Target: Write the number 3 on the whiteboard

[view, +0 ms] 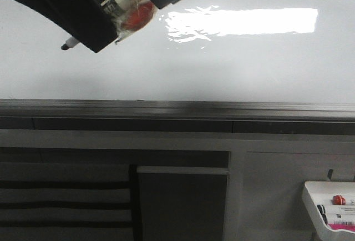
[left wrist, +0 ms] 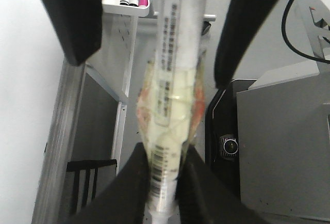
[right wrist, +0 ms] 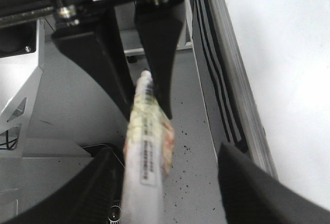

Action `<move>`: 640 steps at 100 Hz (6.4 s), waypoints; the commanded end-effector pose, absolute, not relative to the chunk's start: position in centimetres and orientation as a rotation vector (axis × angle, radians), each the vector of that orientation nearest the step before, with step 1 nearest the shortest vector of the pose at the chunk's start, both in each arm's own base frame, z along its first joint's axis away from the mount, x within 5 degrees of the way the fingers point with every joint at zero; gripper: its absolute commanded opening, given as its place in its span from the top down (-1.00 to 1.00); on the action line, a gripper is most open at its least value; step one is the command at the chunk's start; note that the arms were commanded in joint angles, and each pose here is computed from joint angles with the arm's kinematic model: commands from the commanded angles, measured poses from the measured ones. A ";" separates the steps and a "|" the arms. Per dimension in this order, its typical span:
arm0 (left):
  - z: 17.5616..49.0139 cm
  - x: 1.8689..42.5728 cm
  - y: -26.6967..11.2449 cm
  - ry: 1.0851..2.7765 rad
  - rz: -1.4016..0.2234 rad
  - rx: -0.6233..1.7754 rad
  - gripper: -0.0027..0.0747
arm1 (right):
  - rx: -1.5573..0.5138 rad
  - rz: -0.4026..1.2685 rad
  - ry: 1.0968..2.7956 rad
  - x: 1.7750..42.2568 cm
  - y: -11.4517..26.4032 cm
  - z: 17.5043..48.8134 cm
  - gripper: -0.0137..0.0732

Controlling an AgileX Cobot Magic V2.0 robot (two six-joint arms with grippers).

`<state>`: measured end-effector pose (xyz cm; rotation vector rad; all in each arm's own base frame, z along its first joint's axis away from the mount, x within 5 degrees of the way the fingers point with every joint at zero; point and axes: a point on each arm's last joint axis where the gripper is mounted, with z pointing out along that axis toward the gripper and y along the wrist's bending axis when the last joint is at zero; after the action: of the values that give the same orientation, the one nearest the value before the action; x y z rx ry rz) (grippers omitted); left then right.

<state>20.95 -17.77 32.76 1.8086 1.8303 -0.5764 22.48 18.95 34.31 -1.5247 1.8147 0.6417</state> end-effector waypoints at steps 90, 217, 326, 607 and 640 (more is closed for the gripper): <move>34.8 20.5 -18.2 1.760 -0.605 1.735 0.98 | -1.501 0.658 1.733 21.9 19.3 36.3 0.81; 37.0 15.2 -9.3 1.776 -0.451 0.933 -0.01 | -0.740 0.263 1.935 15.7 7.7 36.7 0.81; 33.1 18.2 -10.1 1.940 -0.470 0.940 -0.01 | -0.866 0.339 2.049 28.6 15.4 40.1 0.81; 36.7 18.2 -21.5 1.493 -0.495 1.549 0.32 | -1.595 0.121 1.429 16.2 15.4 40.8 0.81; 36.8 18.2 -21.5 1.492 -0.495 1.549 0.87 | -1.601 0.121 1.432 16.2 15.4 40.7 0.62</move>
<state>18.54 -21.47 34.61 1.6410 1.5401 -0.4733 16.43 15.61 38.85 -1.6710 1.5021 0.1395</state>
